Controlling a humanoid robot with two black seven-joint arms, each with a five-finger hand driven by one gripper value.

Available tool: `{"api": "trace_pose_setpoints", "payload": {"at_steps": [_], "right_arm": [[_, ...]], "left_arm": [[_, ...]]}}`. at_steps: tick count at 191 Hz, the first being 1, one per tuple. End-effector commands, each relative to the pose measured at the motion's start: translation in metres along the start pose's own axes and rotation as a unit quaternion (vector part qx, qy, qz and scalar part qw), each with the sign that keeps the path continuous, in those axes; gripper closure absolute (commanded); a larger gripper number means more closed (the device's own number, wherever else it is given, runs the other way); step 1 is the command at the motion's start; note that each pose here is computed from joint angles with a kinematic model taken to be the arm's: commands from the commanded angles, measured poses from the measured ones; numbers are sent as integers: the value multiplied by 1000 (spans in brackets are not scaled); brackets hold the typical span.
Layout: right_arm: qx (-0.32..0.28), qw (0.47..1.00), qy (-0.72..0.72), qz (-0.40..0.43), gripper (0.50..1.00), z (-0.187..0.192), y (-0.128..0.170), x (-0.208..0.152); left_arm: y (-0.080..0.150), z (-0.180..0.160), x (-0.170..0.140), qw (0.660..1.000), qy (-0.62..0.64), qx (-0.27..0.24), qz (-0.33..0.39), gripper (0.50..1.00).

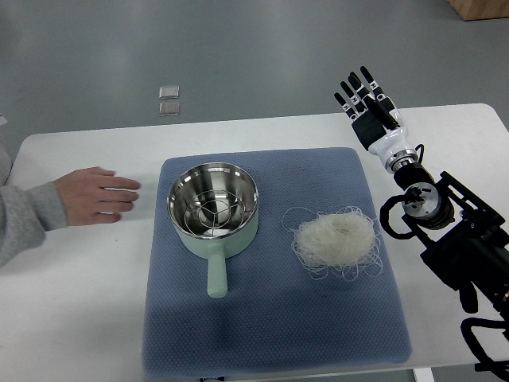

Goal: Put vermicelli into pot with right hand
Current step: 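Move the right hand over the white vermicelli bundle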

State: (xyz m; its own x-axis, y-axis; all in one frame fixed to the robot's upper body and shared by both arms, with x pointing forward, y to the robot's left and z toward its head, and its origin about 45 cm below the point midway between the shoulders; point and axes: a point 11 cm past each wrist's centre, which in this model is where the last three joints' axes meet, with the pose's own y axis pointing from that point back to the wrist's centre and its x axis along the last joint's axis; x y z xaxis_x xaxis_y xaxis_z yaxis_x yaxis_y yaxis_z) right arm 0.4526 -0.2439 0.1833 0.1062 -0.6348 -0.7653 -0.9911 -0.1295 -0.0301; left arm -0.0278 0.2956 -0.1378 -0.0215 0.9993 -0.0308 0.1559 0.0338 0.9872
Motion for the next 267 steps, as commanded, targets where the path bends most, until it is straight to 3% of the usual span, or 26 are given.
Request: {"api": "trace_pose_setpoints", "payload": {"at_steps": [1,70,108,142,175,203,217,233,267], "right_arm": [[0,1000,0,0,570,0,0,0],[-4,1000,18,-13,570,-3,-5,-8],[-53,970,216,-96,570,-23,-21,-35],[-159,822,510,-198,572,-22,-21,-48],[-282,605,680,-301,570,-39,1,-63],[-397,422,756,-304,570,-71,6,-78],[-412,348,787,-298,570,-81,9,-99],[-419,315,794,-307,570,-81,20,-123],[-432,346,767,-324,570,-70,31,-148]], "left_arm": [[0,0,0,1000,0,0,0,500],[0,0,0,1000,1,0,1,500],[0,0,0,1000,-1,0,-1,500],[0,1,-1,1000,-2,-1,-2,500],[0,1,-8,1000,-4,-1,-12,500],[0,2,-12,1000,-7,-2,-18,500],[1,5,-13,1000,-7,-4,-18,500],[1,6,-12,1000,-7,-5,-18,500],[1,6,-12,1000,-7,-5,-18,500]]}}
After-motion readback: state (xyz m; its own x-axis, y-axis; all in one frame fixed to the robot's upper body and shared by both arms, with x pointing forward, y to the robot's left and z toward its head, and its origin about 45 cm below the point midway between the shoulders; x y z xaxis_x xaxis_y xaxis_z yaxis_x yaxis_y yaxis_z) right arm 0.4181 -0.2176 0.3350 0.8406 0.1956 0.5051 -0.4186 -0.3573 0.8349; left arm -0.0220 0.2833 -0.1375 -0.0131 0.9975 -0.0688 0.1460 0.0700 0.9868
